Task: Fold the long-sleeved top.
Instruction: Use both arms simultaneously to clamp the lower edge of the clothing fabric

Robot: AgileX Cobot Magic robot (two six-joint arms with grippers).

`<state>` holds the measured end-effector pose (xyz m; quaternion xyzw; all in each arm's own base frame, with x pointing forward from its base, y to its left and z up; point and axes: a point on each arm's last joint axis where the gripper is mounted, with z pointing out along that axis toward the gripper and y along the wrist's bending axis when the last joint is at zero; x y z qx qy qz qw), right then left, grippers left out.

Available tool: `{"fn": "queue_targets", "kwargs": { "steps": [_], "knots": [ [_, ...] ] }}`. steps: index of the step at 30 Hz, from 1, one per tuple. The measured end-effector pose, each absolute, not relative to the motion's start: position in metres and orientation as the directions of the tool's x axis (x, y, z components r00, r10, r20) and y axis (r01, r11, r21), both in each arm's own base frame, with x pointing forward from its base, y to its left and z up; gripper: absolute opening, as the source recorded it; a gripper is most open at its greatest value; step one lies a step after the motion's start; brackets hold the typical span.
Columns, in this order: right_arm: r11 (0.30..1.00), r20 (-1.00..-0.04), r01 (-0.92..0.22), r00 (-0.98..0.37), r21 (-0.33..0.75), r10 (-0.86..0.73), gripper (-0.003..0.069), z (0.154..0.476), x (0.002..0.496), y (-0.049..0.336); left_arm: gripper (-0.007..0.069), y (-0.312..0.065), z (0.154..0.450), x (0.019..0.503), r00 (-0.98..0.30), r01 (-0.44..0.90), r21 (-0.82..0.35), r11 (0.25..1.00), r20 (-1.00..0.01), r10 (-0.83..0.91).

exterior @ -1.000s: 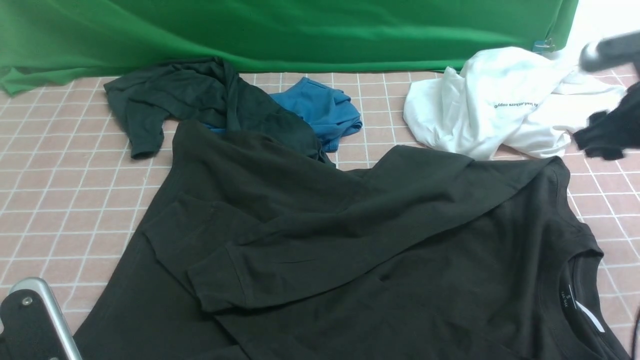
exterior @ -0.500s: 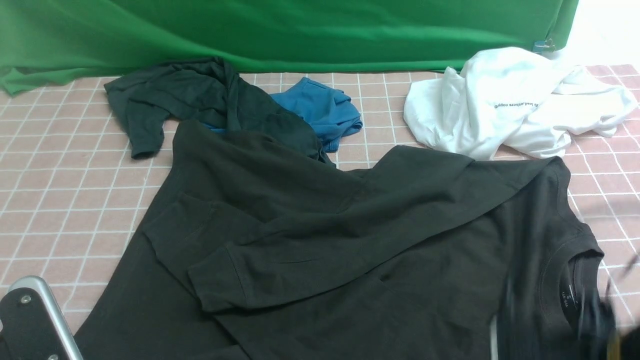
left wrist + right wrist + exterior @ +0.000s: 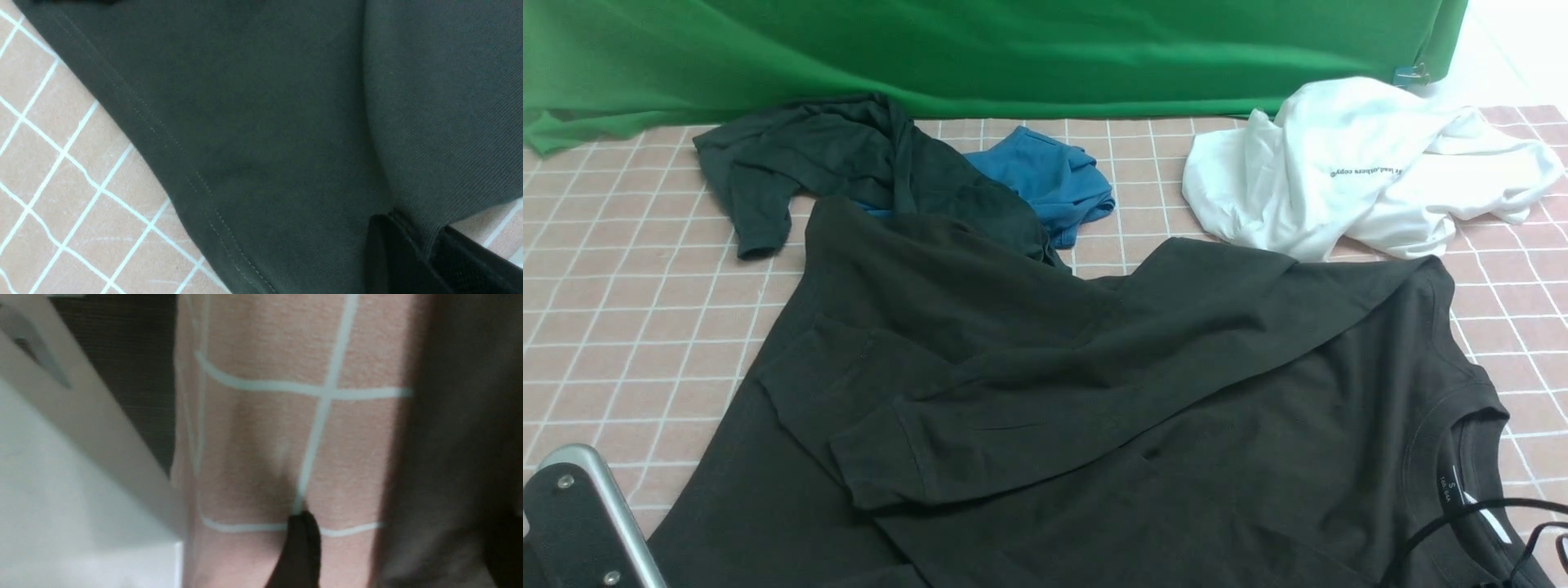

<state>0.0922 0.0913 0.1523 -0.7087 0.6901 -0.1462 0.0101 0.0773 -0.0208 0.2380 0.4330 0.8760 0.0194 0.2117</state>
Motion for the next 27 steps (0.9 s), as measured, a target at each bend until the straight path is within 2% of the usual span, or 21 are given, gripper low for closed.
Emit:
{"fn": "queue_targets", "kwargs": {
  "steps": [3, 9, 21, 25, 27],
  "knots": [
    [-0.049, 0.197, -0.973, 0.004, -0.225, -0.98, 0.0568, 0.1519, 0.0927, 0.0906, 0.0036, -0.0214, 0.2382, 0.0775, -0.535, 0.75, 0.214, 0.627, -0.361, 0.764],
    [-0.097, 0.202, -0.959, 0.042, -0.267, -0.979, 0.0488, 0.1524, 0.0969, 0.091, 0.0036, -0.022, 0.2383, 0.0773, -0.536, 0.749, 0.208, 0.629, -0.366, 0.76],
    [-0.125, 0.2, -0.954, 0.071, -0.271, -0.977, 0.047, 0.1489, 0.0959, 0.0891, 0.0036, -0.0229, 0.2384, 0.0772, -0.538, 0.749, 0.199, 0.632, -0.374, 0.756],
    [-0.115, 0.197, -0.957, 0.063, -0.267, -0.978, 0.0384, 0.149, 0.0976, 0.0875, 0.0036, -0.0232, 0.2384, 0.0772, -0.538, 0.749, 0.197, 0.632, -0.376, 0.754],
    [-0.111, 0.196, -0.957, 0.059, -0.269, -0.979, 0.0298, 0.1496, 0.0987, 0.0878, 0.0036, -0.0233, 0.2384, 0.0772, -0.538, 0.749, 0.196, 0.633, -0.377, 0.754]
  ]
}}
